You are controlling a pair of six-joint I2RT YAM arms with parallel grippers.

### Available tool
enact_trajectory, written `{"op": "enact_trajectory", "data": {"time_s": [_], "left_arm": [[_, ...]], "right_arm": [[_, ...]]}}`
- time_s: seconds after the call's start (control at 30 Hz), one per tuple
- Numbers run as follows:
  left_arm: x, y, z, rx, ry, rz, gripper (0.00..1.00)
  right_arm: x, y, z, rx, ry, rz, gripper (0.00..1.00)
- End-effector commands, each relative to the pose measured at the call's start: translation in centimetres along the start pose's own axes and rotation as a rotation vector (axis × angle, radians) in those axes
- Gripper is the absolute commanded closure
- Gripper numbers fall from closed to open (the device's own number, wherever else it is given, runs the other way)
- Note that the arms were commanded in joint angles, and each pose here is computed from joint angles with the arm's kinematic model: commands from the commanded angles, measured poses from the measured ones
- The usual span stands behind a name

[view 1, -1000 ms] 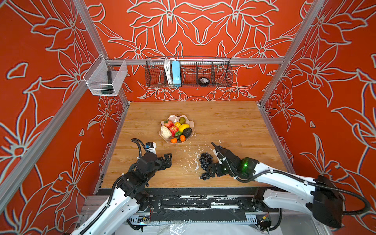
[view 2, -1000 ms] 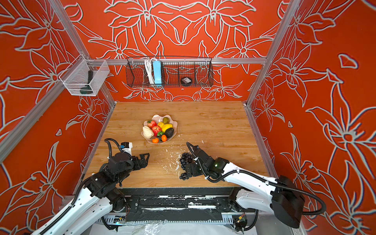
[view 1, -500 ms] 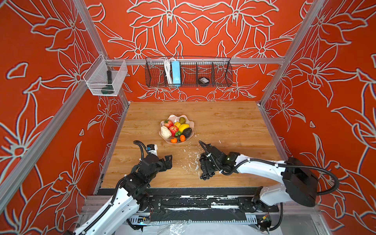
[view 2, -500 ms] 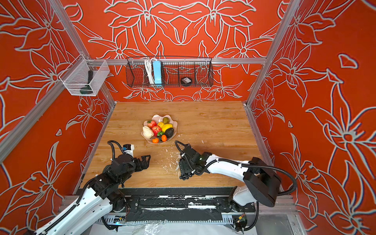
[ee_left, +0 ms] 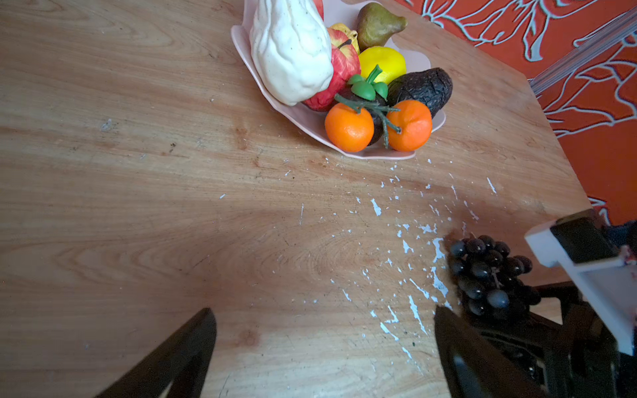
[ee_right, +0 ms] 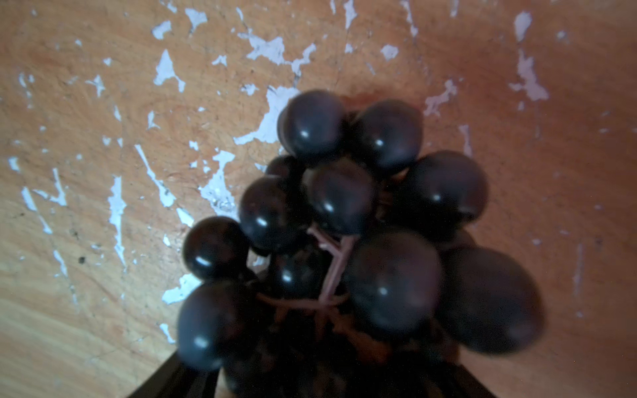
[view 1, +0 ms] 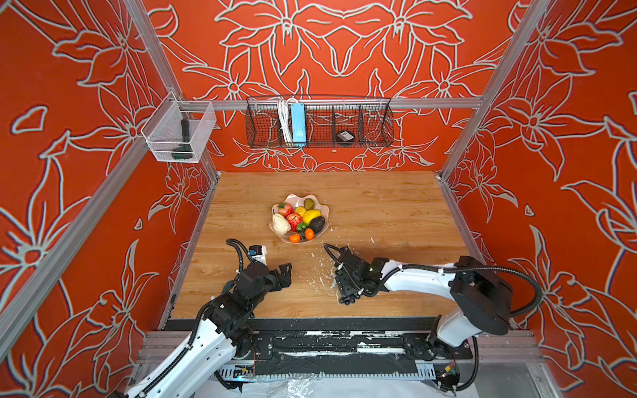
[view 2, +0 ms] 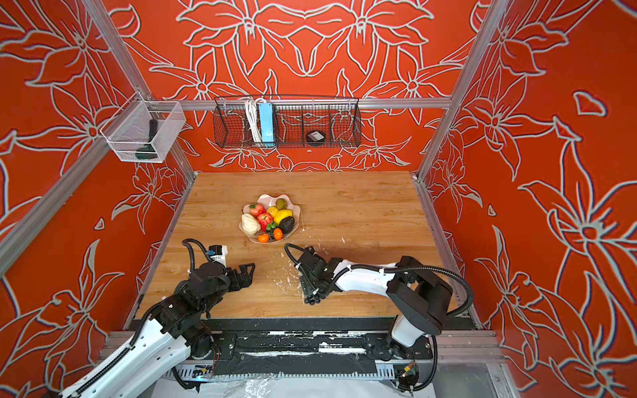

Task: Arrange fruit in a fruit bowl
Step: Pick up the fruits from the bottom-center of the table.

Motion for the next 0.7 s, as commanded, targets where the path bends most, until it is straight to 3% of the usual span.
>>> {"op": "enact_trajectory", "data": {"time_s": [0.0,0.33,0.67], "left_arm": [[0.0,-0.2,0.3,-0.007,-0.017,-0.023,0.02],[-0.2,-0.2,0.6,-0.012,-0.023,-0.041,0.02],[-0.1,0.0,0.7,-0.006,-0.028,-0.04,0.02]], "right_arm": [[0.4,-0.3,0.3,-0.01,0.026,-0.023,0.27],[-0.7,-1.3,0.4,-0.004,-0.002,-0.098,0.5],[-2.2,-2.6,0.6,-0.003,-0.049,-0.188,0.56]]}}
Point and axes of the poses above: each gripper's point midway between its finger pads, its own x axis out along the fingers, its own z axis along the line the jaws close on, y = z × x, the point moved 4 cm from there along -x, back along the fingers, and after that the axes turned 10 degrees about x, right-handed, at the moved point
